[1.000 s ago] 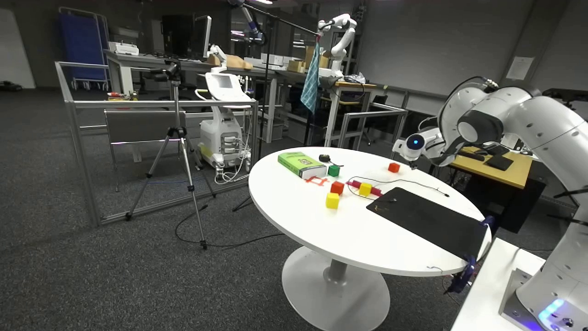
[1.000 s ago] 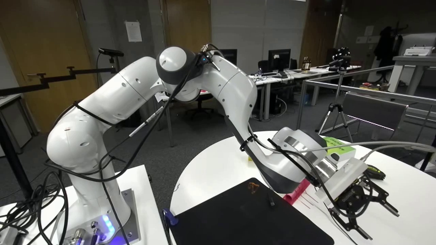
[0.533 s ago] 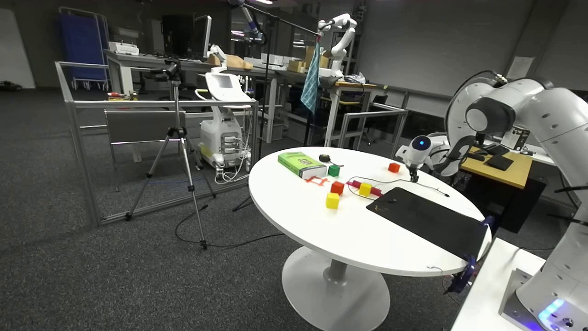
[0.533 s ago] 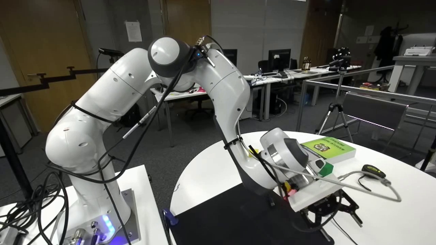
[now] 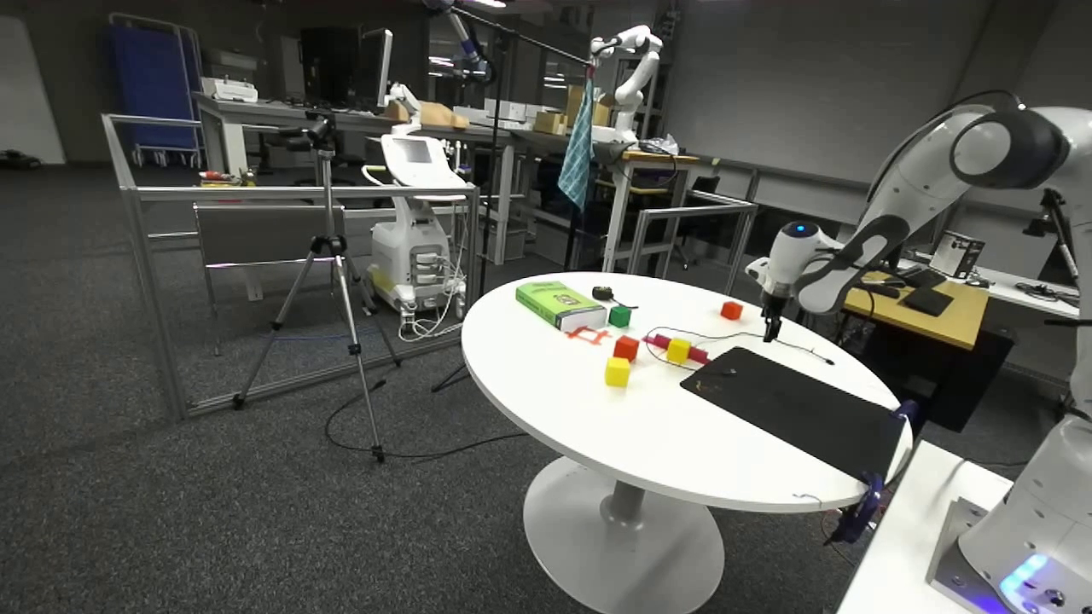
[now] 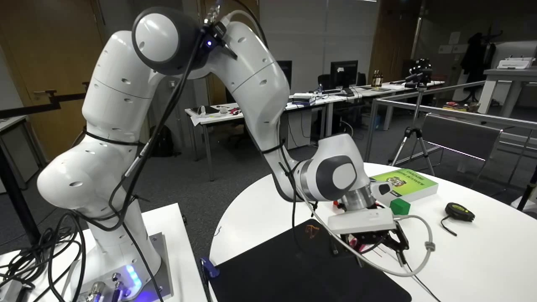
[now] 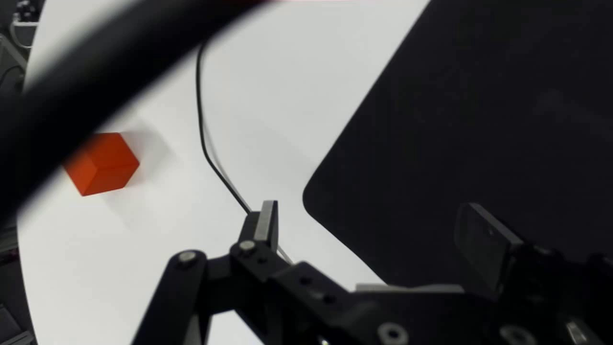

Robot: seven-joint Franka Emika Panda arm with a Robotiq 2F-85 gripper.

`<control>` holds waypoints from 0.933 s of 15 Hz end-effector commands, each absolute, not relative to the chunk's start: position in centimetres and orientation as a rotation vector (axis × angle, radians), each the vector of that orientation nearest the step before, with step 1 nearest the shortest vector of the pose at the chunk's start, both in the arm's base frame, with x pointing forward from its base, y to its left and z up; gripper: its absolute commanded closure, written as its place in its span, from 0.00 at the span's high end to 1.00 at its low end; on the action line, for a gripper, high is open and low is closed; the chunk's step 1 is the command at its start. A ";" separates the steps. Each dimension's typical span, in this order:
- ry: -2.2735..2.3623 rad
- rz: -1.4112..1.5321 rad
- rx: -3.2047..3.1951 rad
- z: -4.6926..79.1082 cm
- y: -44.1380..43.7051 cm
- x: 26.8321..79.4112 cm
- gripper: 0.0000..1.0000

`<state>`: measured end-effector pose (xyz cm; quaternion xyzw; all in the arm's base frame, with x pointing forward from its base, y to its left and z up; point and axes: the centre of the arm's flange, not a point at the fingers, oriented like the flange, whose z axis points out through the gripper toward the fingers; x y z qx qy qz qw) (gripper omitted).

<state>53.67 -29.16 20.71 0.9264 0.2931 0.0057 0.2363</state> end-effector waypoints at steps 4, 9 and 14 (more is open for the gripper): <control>0.498 -0.004 2.925 31.0 -29.2 54.4 1.00; 0.340 -0.030 3.062 35.2 -27.9 54.6 1.00; 0.351 -0.048 3.038 34.6 -25.9 55.3 1.00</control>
